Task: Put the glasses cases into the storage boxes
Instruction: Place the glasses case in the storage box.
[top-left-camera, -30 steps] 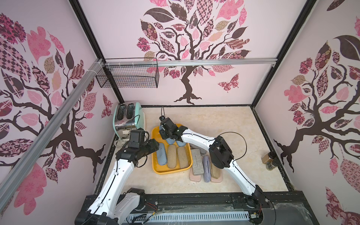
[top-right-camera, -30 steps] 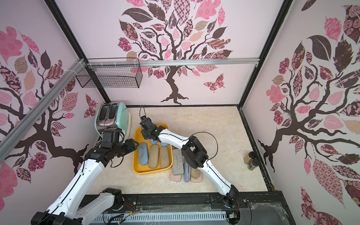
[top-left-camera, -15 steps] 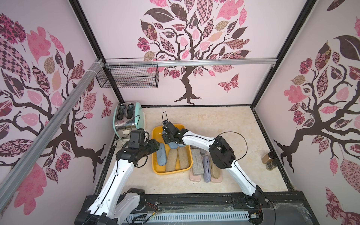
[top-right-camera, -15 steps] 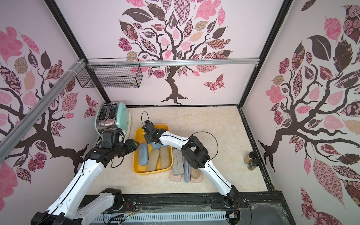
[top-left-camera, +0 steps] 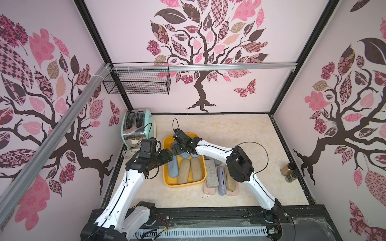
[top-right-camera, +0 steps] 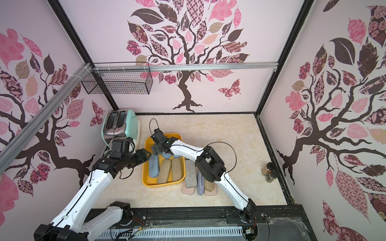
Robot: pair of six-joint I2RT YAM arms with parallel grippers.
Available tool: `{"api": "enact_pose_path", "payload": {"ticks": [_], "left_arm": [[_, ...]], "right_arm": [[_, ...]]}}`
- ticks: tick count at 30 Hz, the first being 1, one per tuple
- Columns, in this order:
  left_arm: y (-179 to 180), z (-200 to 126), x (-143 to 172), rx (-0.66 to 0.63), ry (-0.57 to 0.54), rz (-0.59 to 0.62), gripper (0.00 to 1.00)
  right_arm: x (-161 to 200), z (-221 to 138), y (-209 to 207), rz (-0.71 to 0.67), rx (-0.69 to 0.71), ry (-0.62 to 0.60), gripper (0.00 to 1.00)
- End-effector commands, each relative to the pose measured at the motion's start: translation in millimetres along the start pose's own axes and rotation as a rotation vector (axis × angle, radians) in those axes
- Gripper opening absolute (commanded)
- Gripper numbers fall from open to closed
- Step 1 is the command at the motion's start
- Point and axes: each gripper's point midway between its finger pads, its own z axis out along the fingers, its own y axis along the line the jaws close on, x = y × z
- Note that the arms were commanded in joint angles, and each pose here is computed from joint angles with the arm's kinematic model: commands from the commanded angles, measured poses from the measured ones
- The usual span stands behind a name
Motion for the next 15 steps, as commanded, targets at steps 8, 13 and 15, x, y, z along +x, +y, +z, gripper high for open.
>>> {"api": "enact_pose_path", "payload": {"ticks": [8, 13, 15], "left_arm": [[-43, 6, 13, 0.056, 0.044, 0.074, 0.66], [-55, 4, 8, 0.08, 0.042, 0.075, 0.65], [-53, -1, 7, 0.069, 0.026, 0.085, 0.65]], "right_arm": [[-66, -190, -104, 0.234, 0.308, -0.323, 0.99], [24, -209, -168, 0.434, 0.29, -0.051, 0.99], [69, -218, -176, 0.443, 0.274, 0.021, 0.99]]}}
